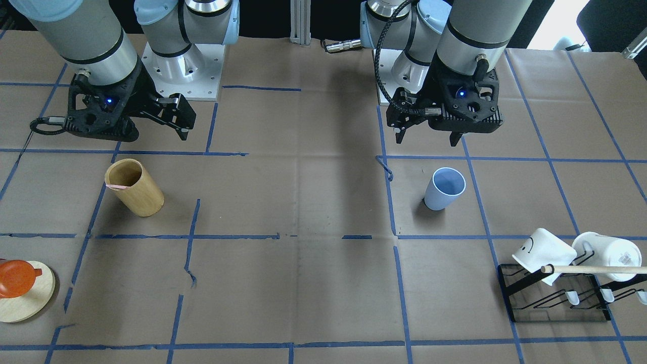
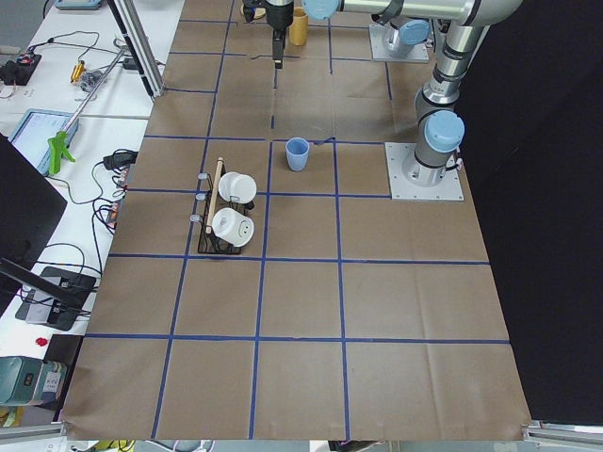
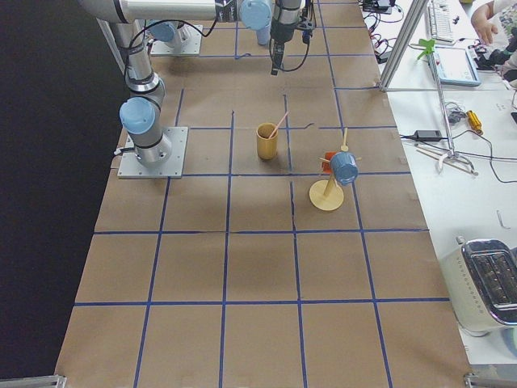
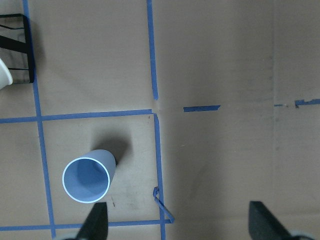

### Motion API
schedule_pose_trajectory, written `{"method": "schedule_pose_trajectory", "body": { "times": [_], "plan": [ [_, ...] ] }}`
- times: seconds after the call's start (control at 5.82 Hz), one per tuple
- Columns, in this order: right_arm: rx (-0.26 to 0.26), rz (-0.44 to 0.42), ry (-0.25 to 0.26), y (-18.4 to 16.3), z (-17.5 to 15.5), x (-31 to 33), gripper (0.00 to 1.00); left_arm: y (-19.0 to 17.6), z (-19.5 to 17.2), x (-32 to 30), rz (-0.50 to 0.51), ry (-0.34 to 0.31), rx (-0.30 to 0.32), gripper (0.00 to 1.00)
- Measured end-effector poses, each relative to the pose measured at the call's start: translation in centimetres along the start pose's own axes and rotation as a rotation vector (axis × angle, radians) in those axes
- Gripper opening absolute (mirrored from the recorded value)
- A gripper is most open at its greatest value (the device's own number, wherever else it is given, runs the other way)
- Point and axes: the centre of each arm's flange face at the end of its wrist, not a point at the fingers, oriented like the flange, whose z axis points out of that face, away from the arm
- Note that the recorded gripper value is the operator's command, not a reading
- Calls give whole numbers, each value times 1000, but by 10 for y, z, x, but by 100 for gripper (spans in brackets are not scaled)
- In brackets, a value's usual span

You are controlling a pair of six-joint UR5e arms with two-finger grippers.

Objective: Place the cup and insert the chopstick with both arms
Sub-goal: 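Move the left gripper down toward the light blue cup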

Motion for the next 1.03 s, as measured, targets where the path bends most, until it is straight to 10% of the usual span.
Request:
{"method": "schedule_pose_trajectory", "body": {
  "times": [0.52, 1.03],
  "plan": [
    [0, 0, 0, 0, 0, 0, 100, -1, 33, -22, -28, -1, -63, 98],
    [0, 0, 1, 0, 0, 0, 100, 13, 145, -72, -69, 13, -149, 98]
  ]
}}
